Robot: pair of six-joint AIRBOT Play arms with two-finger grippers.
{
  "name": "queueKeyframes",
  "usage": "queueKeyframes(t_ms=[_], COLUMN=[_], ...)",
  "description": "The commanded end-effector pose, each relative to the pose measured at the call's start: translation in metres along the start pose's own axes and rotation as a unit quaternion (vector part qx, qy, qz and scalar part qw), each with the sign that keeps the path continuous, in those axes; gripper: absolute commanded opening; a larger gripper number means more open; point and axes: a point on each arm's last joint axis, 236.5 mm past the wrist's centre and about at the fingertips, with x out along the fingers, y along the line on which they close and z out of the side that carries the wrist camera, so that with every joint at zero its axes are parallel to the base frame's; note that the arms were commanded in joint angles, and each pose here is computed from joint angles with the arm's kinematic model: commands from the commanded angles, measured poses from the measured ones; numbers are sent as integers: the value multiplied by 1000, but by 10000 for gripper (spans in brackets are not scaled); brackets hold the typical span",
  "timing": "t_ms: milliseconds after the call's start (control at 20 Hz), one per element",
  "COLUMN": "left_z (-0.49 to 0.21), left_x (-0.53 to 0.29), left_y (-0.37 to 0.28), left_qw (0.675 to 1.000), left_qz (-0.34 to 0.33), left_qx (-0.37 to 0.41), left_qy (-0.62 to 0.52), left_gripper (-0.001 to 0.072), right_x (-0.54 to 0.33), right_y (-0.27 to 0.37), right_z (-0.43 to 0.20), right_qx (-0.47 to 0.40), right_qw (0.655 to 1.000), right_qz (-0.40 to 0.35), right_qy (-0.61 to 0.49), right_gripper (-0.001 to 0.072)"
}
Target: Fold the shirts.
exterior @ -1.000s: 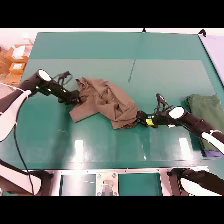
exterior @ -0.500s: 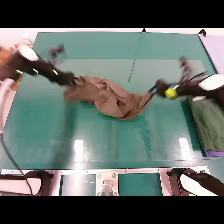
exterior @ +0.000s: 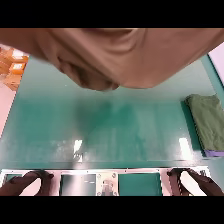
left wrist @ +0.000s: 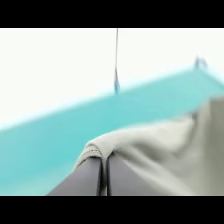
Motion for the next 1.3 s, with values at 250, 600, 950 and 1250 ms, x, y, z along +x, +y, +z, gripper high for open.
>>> queueKeyframes(t_ms=[250,600,950,1250], left_z=[-28,-291,-474,-476], left_x=[-40,74,63,63], left_y=[21,47,54,56], left_qw=[996,956,917,918], left_qz=[81,52,101,105], left_qx=[14,-146,-197,-192], left_qy=[38,250,331,330], left_gripper=[30,31,31,30], right_x=[-29,137,212,143], right_y=[-15,-95,-133,-149], right_z=[19,-203,-382,-348], right_qx=[-39,108,191,247], right_qw=[996,972,907,860], right_qz=[-66,-38,-63,-44], right_qy=[-43,203,370,445], right_gripper=[11,11,11,417])
